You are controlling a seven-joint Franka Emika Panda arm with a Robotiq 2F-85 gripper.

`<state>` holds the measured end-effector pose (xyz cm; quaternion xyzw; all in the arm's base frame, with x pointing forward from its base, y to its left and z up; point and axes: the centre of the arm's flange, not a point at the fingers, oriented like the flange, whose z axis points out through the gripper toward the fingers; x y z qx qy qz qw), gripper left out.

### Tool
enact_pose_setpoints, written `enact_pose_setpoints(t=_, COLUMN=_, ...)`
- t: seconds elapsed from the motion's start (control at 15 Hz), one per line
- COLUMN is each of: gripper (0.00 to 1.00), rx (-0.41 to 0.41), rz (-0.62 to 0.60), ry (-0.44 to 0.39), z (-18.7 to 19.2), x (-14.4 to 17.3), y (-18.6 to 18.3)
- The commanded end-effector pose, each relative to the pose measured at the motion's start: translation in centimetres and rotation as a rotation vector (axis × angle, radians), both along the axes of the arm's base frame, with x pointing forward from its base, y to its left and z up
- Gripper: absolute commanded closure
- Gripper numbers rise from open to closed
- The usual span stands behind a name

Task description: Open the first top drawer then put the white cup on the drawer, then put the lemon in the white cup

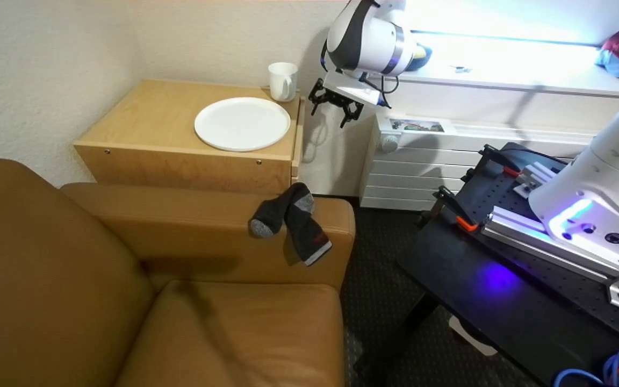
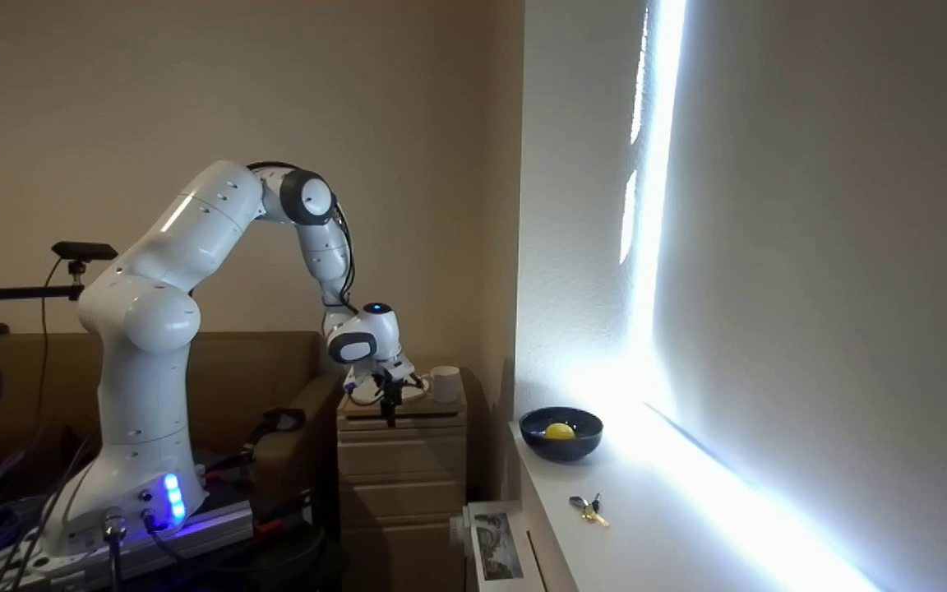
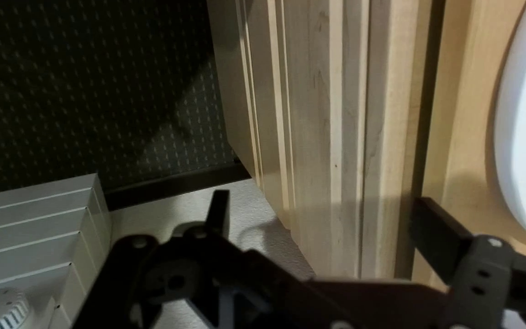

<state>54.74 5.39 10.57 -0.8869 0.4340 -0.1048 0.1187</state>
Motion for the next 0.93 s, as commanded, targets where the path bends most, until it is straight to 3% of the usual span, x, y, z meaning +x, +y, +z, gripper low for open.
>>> enact_pose_setpoints(t=0.0, gripper=0.00, rx=-0.001, rz=-0.039, ry=-0.026, z=-3.5, x=2.7, y=-0.7)
enact_pose_setpoints(t=0.6, gripper=0.00, rx=0.092, rz=-0.078, ry=-0.083, z=-5.9, x=7.0, y=-1.9)
enact_pose_setpoints(t=0.87, gripper=0.00, rx=0.125, rz=-0.038, ry=-0.057, z=-7.5, x=7.2, y=-1.6)
